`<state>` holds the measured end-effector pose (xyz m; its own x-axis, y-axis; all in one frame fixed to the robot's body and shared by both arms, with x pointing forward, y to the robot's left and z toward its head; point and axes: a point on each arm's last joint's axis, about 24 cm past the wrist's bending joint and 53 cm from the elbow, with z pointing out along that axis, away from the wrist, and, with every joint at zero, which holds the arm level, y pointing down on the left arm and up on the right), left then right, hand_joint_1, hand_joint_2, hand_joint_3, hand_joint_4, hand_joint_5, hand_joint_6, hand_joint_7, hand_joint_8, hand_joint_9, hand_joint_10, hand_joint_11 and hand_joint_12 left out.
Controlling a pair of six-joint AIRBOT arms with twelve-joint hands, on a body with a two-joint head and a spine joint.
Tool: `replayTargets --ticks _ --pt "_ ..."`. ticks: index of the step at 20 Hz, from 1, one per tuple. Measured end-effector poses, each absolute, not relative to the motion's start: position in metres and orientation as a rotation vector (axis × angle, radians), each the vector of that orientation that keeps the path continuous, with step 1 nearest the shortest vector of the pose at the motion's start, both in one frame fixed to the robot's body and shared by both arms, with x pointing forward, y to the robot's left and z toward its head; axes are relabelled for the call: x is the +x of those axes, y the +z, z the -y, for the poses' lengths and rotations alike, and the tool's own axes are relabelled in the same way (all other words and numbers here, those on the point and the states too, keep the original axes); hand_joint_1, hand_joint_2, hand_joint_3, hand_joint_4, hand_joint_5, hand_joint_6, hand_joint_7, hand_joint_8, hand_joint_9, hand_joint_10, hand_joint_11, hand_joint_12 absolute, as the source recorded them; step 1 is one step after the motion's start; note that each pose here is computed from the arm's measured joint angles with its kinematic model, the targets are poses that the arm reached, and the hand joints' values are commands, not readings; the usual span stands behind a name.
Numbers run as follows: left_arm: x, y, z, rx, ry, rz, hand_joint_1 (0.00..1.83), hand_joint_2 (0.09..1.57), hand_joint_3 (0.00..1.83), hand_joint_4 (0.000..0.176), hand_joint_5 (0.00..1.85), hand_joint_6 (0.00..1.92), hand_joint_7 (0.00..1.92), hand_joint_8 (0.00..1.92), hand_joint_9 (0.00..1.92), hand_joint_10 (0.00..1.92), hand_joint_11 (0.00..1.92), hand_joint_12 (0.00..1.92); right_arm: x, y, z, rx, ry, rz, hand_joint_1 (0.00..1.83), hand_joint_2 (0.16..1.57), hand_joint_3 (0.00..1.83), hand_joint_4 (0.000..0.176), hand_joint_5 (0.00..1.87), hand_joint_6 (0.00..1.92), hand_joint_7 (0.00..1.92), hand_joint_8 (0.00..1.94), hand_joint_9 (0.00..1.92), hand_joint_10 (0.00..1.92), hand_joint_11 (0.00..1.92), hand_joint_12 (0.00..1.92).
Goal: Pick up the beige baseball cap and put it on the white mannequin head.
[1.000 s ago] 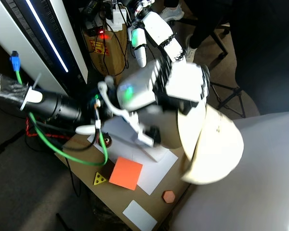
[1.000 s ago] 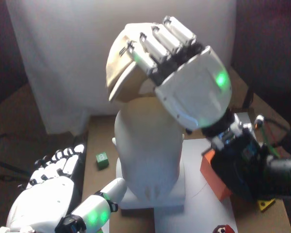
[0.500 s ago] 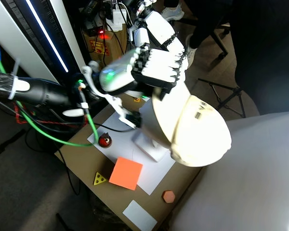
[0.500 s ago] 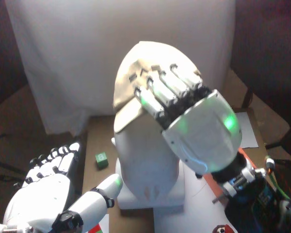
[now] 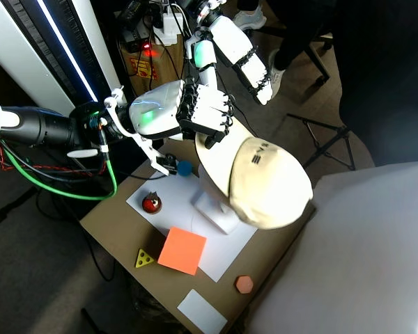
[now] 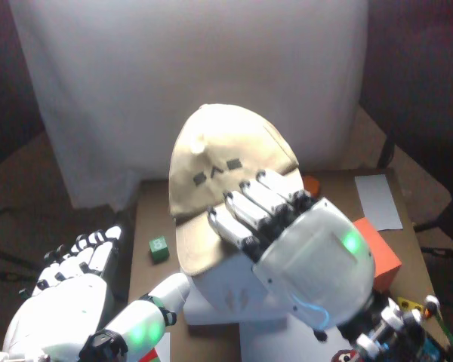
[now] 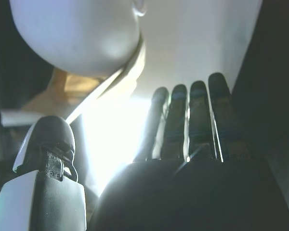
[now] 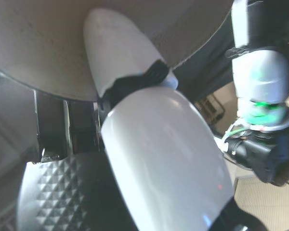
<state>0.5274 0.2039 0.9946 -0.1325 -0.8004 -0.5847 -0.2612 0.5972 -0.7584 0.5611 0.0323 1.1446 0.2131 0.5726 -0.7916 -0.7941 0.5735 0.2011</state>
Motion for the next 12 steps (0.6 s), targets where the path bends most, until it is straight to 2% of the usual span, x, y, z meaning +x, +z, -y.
replayTargets --ticks 3,4,11,12 --pt "0.527 0.994 -0.204 -0.888 -0.588 -1.689 0.00 1.10 0.00 0.000 0.04 0.00 0.03 0.00 0.03 0.00 0.00 0.33 0.560 1.130 -0.030 -0.254 0.942 -1.024 1.47 1.18 0.00 0.000 0.73 1.13 0.80 1.15 0.82 1.34 0.79 1.72" --pt "0.527 0.994 -0.204 -0.887 -0.588 -1.688 0.00 1.10 0.00 0.000 0.04 0.00 0.03 0.00 0.02 0.00 0.00 0.26 0.563 1.123 -0.027 -0.221 0.928 -1.064 1.47 1.18 0.00 0.000 0.73 1.13 0.80 1.15 0.82 1.34 0.80 1.72" --pt "0.525 0.992 -0.207 -0.893 -0.578 -1.694 0.00 1.11 0.00 0.000 0.04 0.00 0.03 0.00 0.02 0.00 0.00 0.28 0.568 1.101 -0.026 -0.197 0.933 -1.169 1.47 1.17 0.00 0.000 0.75 1.12 0.80 1.14 0.82 1.33 0.81 1.70" --pt "0.525 0.992 -0.207 -0.894 -0.577 -1.694 0.00 1.11 0.00 0.000 0.04 0.00 0.03 0.00 0.02 0.00 0.00 0.28 0.567 1.100 -0.027 -0.197 0.938 -1.179 1.38 1.18 0.00 0.000 0.76 1.18 0.81 1.17 0.84 1.42 0.81 1.52"
